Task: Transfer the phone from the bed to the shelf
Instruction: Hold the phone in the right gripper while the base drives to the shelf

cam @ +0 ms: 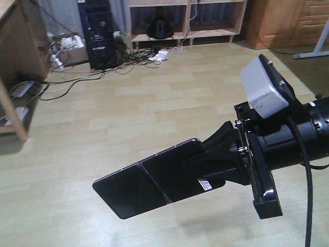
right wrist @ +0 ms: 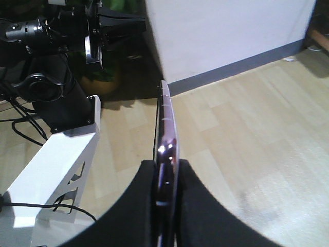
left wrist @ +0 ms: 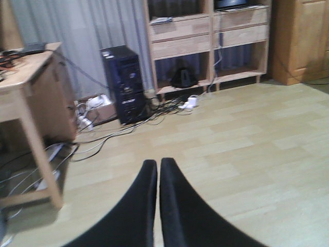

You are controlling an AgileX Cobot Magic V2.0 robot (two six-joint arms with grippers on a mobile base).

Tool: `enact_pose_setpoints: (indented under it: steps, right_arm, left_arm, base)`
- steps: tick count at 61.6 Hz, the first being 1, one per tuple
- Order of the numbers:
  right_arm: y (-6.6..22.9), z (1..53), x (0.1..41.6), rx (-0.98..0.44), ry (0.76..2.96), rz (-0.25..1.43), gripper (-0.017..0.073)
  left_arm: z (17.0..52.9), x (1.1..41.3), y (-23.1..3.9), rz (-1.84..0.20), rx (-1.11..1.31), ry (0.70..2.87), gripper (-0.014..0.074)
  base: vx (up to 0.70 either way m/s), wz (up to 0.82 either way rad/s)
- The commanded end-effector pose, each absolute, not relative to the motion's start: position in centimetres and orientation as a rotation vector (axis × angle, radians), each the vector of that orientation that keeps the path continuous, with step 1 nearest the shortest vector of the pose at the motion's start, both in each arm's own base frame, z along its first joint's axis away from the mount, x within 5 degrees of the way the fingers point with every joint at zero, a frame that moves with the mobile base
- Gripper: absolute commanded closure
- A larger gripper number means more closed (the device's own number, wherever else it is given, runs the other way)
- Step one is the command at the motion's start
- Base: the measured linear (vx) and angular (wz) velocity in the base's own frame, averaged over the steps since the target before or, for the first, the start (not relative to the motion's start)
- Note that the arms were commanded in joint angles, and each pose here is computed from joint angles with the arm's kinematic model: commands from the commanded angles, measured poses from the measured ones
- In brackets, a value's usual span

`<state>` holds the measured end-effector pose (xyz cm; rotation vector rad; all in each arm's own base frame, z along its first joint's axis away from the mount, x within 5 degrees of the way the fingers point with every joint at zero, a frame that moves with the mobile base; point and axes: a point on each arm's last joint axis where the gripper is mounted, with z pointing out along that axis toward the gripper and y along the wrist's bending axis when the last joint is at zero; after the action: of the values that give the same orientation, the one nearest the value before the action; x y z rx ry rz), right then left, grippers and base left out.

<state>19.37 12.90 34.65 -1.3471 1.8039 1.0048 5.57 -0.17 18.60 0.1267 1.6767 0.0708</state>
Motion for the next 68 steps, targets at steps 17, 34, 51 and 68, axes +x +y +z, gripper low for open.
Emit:
enact_pose_setpoints:
  steps: [17, 34, 51, 68]
  right_arm:
    - [13.1, 36.52, 18.34, -1.335, 1.714, 1.107, 0.0561]
    - [13.1, 36.52, 18.34, -1.335, 1.714, 1.107, 0.0561]
    - [13.1, 36.52, 18.34, -1.335, 1.714, 1.107, 0.0561]
    - [13.1, 36.52, 18.35, -1.334, 1.714, 1.106, 0.0561]
  left_arm:
    - [20.06, 5.49, -0.16, 0.064, 0.106, 1.578, 0.0592]
    - [20.06, 5.49, -0.16, 0.064, 0.106, 1.578, 0.0592]
    - [20.06, 5.49, -0.16, 0.064, 0.106, 1.578, 0.0592]
    - [20.06, 5.49, -0.16, 0.064, 0.106, 1.578, 0.0592]
  base:
    - [0.41, -0.3]
    - [0.4, -0.25]
    - [0.41, -0.24]
    - [0.43, -0.21]
